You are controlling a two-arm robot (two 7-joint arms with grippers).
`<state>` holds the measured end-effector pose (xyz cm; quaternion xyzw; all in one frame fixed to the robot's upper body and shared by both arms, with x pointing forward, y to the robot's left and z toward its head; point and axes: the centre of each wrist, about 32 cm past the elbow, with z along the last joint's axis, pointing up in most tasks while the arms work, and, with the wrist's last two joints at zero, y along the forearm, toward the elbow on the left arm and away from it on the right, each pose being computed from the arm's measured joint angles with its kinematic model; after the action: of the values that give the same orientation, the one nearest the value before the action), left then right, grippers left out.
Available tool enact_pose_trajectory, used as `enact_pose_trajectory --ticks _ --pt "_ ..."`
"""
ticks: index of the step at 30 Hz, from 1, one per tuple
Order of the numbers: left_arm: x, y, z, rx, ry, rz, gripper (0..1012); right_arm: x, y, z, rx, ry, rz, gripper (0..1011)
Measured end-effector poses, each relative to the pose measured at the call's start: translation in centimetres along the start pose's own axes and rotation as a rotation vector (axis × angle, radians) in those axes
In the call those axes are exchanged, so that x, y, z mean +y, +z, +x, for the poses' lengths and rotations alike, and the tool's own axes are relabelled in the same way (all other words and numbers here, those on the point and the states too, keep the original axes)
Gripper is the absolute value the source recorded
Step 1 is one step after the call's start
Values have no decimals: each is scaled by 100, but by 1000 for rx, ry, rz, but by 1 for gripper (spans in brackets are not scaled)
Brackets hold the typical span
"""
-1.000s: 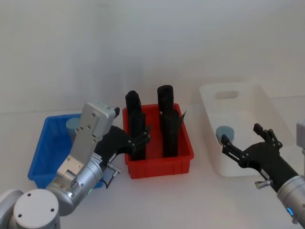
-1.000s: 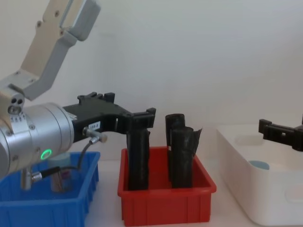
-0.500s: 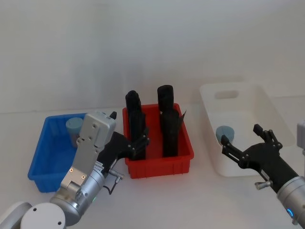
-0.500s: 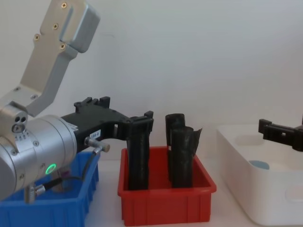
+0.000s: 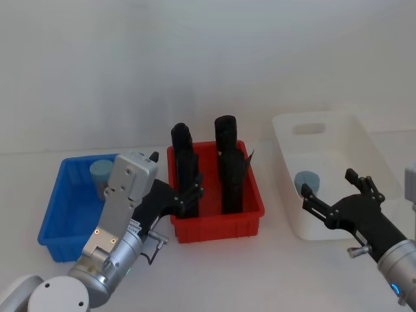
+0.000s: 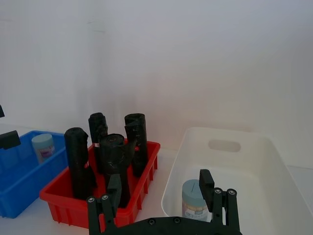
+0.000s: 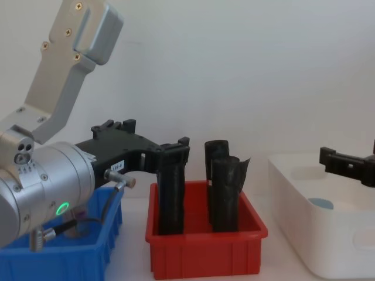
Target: Pick the cotton swabs from the blue box and place them into the white box.
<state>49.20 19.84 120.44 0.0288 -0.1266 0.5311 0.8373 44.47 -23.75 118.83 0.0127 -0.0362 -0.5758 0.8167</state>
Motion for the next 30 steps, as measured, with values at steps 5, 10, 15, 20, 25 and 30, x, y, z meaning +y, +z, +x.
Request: enact_pose_trajectory --ticks 5,10,15,20,25,30 --pt "0 0 0 0 0 0 1004 46 -21 23 -6 7 -1 1002" --pt "0 0 0 0 0 0 1004 119 -53 57 -15 14 -5 1002" --pt "0 0 0 0 0 0 1004 252 -108 111 -25 32 -11 1002" --pt "0 0 0 0 0 0 1004 383 -158 152 -31 55 -15 1002" --pt "0 0 0 0 0 0 1004 573 -210 185 -35 91 -15 1002" --pt "0 0 0 0 0 0 1004 766 -291 202 -41 135 -24 1002"
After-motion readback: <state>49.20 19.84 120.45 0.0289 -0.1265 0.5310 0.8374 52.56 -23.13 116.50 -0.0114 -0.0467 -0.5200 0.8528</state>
